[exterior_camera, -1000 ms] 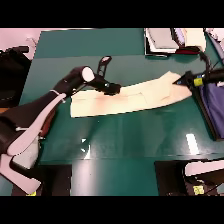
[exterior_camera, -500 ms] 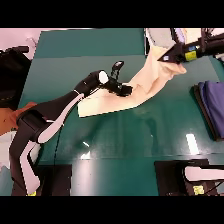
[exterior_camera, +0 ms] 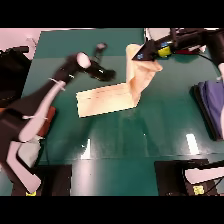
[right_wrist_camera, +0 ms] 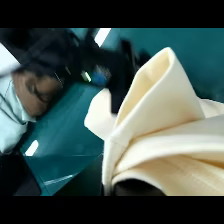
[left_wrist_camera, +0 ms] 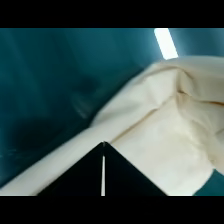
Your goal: Fold the shirts.
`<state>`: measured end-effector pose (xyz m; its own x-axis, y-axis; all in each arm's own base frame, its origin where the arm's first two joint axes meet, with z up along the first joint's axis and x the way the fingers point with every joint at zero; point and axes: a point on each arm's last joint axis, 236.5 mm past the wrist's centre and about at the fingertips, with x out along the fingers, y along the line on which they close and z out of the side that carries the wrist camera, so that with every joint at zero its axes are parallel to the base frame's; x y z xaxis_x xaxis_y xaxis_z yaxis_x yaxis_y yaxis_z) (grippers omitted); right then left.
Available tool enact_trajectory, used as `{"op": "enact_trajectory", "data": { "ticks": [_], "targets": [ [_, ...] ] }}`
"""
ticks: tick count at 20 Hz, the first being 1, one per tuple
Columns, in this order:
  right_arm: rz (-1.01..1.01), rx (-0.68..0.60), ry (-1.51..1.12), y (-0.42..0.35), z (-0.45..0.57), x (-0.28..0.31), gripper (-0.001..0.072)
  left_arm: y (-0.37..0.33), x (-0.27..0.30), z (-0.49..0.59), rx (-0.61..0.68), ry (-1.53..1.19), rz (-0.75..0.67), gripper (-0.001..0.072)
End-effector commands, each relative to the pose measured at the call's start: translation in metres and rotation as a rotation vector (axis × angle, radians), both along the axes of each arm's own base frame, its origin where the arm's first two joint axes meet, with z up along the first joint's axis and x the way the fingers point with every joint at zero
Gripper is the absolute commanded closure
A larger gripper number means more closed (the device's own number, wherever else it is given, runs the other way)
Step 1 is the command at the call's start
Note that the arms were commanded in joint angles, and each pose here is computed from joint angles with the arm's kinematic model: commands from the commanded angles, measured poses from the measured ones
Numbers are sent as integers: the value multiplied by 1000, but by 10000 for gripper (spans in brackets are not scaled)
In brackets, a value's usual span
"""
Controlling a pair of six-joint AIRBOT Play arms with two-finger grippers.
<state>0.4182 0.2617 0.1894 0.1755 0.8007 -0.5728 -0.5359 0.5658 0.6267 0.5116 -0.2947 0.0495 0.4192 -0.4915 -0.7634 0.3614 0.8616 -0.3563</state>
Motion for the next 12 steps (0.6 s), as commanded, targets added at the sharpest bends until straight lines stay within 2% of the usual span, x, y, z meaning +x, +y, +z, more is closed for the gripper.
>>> {"op": "enact_trajectory", "data": {
  "ticks": [1,2,3,4,7,12],
  "targets": [
    [154,19,-22,92,-19,-21,698,134,11,74,172,-104,160,685],
    [195,37,-56,132,-27,-27,601,158,8,98,176,-139,190,685],
    [210,58,-84,166,-32,-29,347,179,3,120,179,-174,215,685],
    [215,71,-119,192,-36,-30,297,193,-2,138,178,-202,240,685],
    [198,32,-140,186,-44,-22,297,208,-16,177,187,-283,263,685],
    [8,-197,50,24,-109,7,297,186,-22,186,98,-284,220,685]
  ]
}}
